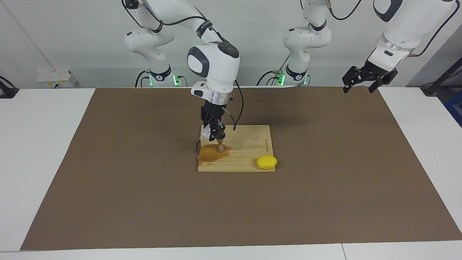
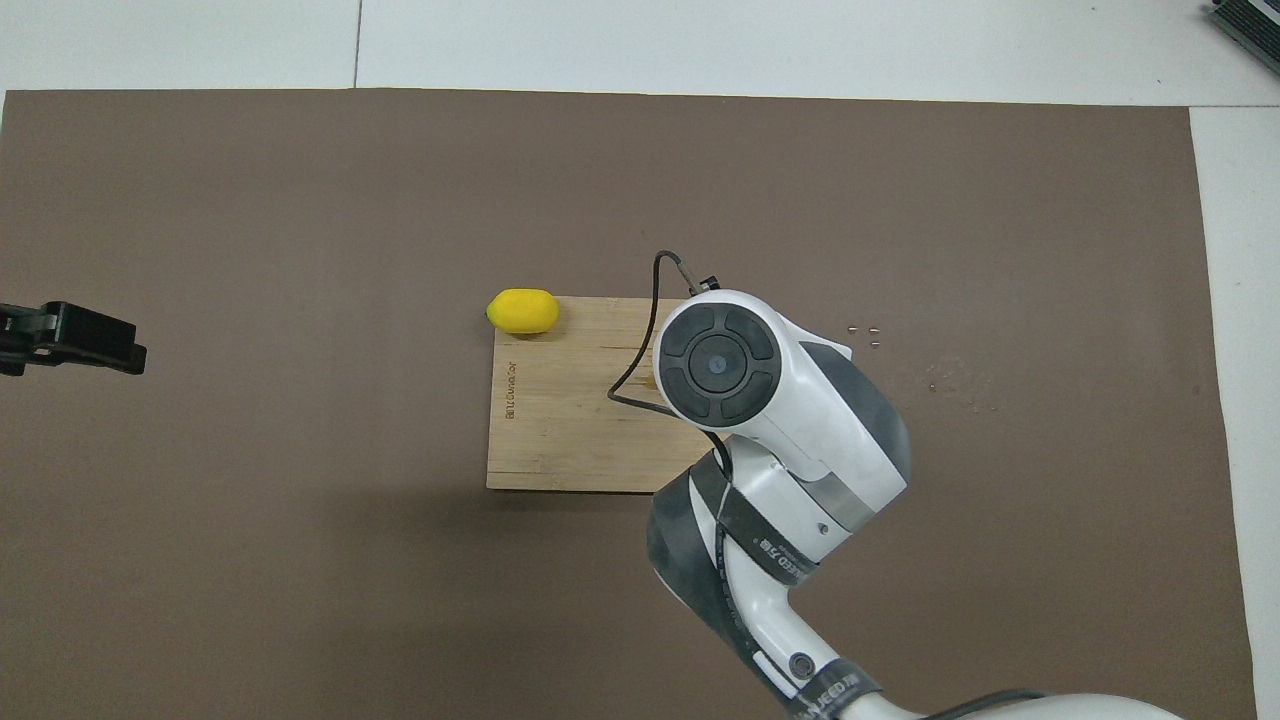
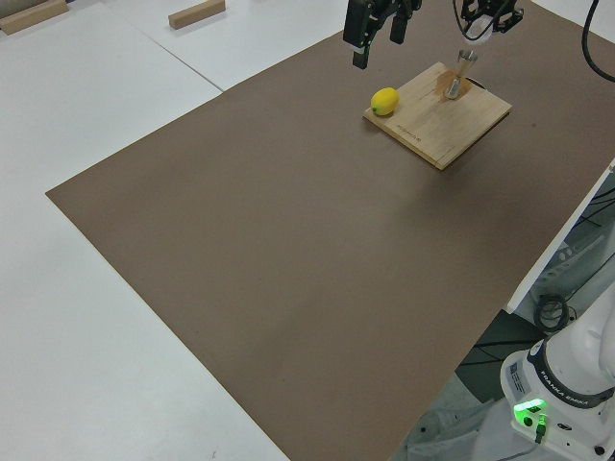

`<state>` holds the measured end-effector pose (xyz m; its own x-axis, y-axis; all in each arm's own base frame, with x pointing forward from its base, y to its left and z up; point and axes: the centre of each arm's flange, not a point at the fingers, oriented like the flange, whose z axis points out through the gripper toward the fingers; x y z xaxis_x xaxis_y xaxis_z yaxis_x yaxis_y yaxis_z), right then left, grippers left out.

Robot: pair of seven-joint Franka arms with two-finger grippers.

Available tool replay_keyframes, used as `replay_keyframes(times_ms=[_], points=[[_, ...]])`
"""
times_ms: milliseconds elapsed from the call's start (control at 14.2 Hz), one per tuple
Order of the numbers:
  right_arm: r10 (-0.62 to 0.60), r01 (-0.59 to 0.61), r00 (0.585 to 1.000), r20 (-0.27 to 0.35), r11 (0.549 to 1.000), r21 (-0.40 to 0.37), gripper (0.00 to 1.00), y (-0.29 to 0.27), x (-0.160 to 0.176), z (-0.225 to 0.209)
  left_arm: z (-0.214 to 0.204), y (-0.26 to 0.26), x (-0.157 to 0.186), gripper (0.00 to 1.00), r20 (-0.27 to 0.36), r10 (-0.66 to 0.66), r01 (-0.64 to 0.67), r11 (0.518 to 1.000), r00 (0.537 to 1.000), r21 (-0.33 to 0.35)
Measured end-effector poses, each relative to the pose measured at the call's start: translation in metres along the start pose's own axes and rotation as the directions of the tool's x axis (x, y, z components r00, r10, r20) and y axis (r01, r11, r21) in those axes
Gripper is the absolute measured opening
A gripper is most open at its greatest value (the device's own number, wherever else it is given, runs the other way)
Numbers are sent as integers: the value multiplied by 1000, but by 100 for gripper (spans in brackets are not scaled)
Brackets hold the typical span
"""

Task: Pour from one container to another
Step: 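Tilt the clear cup with the right gripper above the metal cup, then bring the clear cup upright back toward its starting spot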

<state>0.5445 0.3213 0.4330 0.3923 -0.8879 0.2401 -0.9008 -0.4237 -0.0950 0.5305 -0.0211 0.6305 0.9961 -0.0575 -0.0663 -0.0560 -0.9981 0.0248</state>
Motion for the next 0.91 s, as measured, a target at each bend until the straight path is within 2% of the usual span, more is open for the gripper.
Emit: replay_keyframes(times_ms=[281, 561, 702, 912], points=[[54, -49, 993, 110, 998, -44, 51, -1, 15, 9, -1, 7, 2, 100, -18, 18, -18, 1000, 1000, 2], [126, -106, 962, 241, 990, -94, 51, -2, 59, 31, -1, 20, 2, 100, -19, 41, -41, 999, 999, 4], [199, -173, 929, 311, 979, -107, 51, -1, 83, 46, -1, 18, 2, 100, -19, 36, -36, 999, 999, 4], [331, -291, 840, 429, 944, -158, 51, 14, 132, 81, -1, 17, 2, 100, -19, 35, -35, 999, 999, 4]])
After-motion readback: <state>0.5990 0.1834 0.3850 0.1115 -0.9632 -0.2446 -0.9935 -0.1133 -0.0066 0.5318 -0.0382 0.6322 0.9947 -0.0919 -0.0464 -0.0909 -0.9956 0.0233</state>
